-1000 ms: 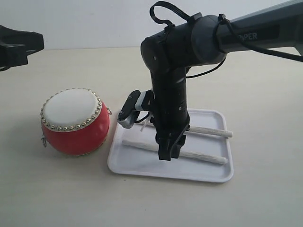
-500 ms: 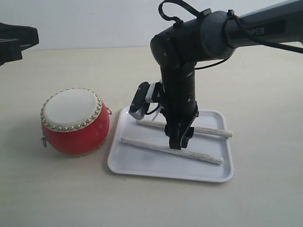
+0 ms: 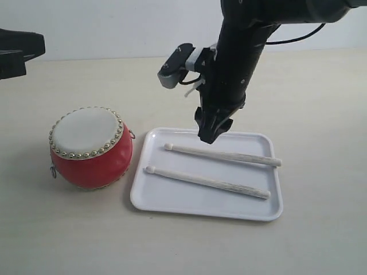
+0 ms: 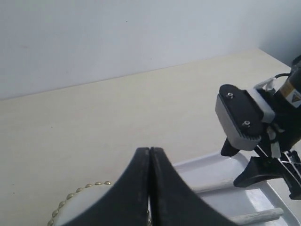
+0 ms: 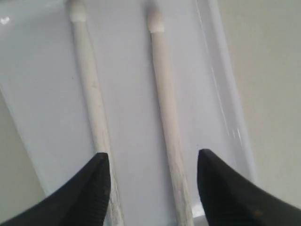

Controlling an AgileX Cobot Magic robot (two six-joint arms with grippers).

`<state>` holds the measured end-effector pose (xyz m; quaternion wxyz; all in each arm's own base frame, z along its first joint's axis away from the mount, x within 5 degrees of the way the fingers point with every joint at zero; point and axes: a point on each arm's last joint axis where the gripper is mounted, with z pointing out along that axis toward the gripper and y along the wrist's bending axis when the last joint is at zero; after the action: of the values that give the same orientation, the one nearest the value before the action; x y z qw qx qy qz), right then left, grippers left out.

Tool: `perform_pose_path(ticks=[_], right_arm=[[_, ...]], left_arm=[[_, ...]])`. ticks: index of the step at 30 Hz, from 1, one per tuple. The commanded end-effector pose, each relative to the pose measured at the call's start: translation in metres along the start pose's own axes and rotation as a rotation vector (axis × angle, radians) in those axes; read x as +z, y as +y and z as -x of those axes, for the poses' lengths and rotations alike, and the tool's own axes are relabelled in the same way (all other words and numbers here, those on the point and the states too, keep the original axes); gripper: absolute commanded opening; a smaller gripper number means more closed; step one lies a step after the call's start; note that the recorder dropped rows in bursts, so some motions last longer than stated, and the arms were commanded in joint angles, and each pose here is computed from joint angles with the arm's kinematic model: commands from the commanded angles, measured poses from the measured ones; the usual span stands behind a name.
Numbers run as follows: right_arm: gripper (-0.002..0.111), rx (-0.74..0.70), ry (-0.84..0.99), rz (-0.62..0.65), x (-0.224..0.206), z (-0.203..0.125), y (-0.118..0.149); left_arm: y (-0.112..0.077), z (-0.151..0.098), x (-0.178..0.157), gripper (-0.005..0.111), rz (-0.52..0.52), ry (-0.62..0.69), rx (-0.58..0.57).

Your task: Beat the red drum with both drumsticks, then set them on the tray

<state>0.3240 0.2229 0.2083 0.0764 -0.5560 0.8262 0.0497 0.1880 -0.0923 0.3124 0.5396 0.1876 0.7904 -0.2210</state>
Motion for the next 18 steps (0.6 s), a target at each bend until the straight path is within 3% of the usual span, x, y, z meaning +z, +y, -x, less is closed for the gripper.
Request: perform_pose_path(ticks=[1,6,16,18], right_arm=[[0.054,0.001,-0.088,-0.024,-0.023,0.002,0.002],[0.047,0.087,-0.213,-0.002,-0.050,-0.002,-0.003],[0.002,0.260,-0.389,0.109,-0.097,-0.021,-0.009],[0.000,0.262,-0.419,0.095,-0.102,-0.023,-0.006]], left_arm=[[0.001,0.000,-0.002,0.000,0.011,-0.003,-0.001],[0.005,-0.002,-0.002,0.000,0.049,0.011,-0.026],[0.022,-0.005,-0.006,0.000,0.177,0.053,-0.037],[0.029,-0.006,-0.008,0.000,0.210,0.061,-0.050]])
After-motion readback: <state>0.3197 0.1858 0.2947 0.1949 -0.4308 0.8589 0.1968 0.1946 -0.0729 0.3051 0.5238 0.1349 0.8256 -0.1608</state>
